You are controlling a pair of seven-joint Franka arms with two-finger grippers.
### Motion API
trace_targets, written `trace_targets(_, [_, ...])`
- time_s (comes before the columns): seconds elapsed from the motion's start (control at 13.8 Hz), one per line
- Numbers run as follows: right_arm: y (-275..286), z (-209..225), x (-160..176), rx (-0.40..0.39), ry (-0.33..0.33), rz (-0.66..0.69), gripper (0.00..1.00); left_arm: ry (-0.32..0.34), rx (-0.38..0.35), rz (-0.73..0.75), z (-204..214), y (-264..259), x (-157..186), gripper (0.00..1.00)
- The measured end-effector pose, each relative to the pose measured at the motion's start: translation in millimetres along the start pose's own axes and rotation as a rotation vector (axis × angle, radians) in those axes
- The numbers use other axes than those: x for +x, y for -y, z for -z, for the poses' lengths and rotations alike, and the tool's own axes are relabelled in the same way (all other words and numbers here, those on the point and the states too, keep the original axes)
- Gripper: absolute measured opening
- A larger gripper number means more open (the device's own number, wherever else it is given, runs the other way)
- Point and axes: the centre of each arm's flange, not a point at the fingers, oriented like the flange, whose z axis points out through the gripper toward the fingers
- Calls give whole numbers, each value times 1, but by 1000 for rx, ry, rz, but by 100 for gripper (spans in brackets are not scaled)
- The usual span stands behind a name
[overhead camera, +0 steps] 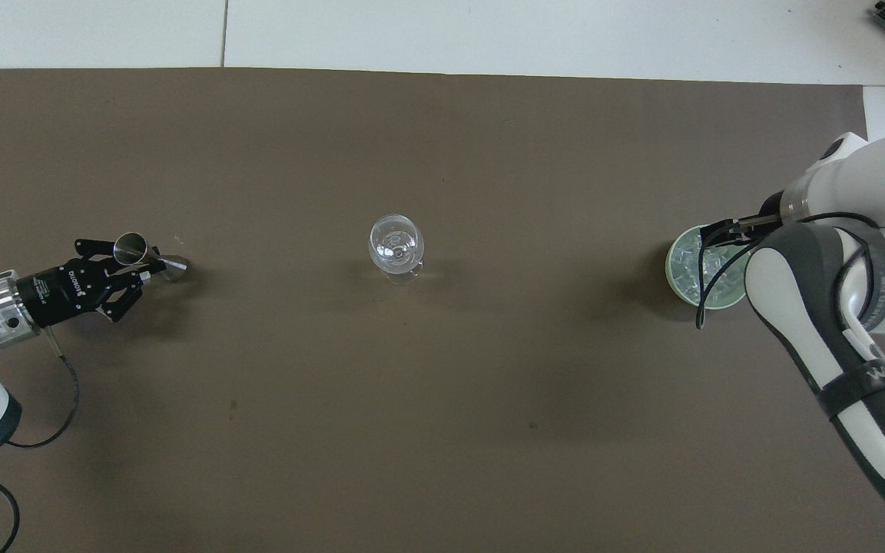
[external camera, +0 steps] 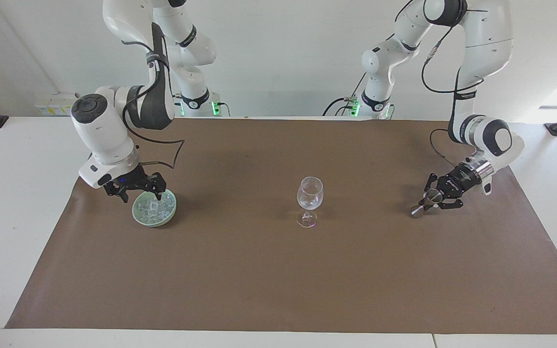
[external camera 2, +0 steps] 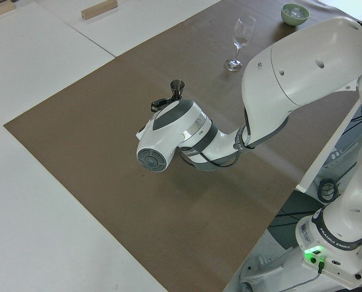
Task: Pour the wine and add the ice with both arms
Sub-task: 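Set the jigger down, open the left gripper and withdraw it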
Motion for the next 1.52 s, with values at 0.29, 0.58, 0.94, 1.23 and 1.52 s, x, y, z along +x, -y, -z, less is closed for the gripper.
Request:
trace_targets(0.29, [1,-20,-8,4,30,0,100,-3,-7,9,-5,0,3,22])
trace_targets(0.58, [2,-39,-14,3,13,1,100,-6,-9,10,-8,0,2,22])
trace_targets(0.94, [4,-56,-23,4,13,2,91,-5,-11,11,-8,-1,2,41])
trace_targets(1.23, [2,-65,-28,4,10,-3,81,-2,-18,-1,-6,-6,-4,62])
trace_targets(1.52, [-2,-69,-31,5,19,19,67,-26,-7,-23,1,-10,-5,88])
